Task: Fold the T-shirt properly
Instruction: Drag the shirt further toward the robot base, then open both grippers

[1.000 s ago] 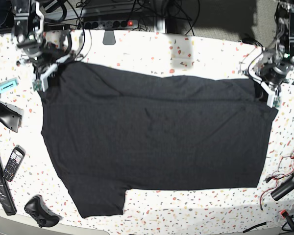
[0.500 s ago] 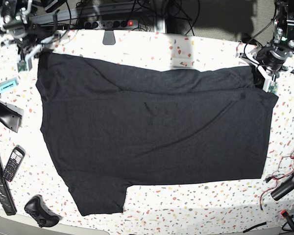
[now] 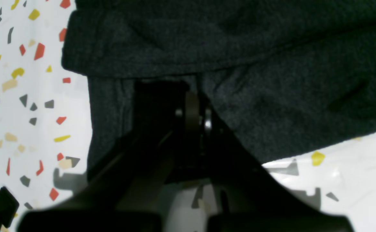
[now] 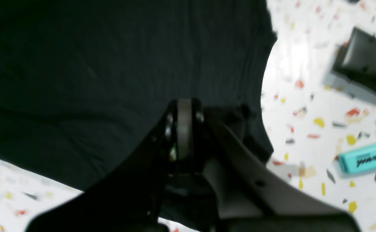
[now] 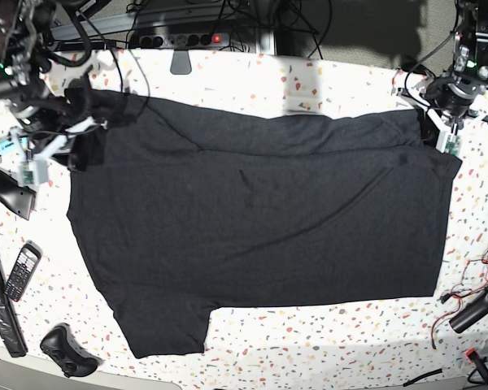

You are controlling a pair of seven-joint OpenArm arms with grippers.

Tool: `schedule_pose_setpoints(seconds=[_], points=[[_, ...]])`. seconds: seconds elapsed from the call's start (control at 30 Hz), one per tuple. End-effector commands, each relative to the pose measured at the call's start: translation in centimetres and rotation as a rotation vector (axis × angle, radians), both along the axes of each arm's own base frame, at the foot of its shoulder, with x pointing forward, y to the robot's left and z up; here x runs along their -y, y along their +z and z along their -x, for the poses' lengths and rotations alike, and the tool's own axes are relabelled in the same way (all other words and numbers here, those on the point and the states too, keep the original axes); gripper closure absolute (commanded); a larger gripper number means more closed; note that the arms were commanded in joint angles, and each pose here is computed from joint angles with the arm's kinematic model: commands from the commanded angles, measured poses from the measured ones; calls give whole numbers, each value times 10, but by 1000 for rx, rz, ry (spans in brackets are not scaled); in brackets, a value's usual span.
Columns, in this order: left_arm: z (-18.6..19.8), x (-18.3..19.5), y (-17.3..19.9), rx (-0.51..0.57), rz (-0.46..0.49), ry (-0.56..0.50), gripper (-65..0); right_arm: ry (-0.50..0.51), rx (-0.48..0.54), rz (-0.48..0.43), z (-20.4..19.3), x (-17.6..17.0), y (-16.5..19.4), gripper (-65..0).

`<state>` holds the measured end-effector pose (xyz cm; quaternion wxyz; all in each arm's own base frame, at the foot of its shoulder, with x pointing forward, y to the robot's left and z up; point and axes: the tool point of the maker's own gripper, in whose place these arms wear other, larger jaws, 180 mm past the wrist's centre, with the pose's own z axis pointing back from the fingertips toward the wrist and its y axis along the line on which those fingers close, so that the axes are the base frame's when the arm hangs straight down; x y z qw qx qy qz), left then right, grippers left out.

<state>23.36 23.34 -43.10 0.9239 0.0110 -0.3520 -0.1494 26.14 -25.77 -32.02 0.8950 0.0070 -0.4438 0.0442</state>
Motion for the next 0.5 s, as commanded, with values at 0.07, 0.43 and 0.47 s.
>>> schedule_pose_setpoints(seconds=[0.07,0.43,0.47], points=[[-1,-3,4,4,-16,-10,0,10,-35,23,-4,3,-16,0],[0,-3,3,2,-17,-10,0,-21,-263,109,63,29,-85,0],[0,-3,3,2,-17,-10,0,-21,-277,126,72,32,-88,0]])
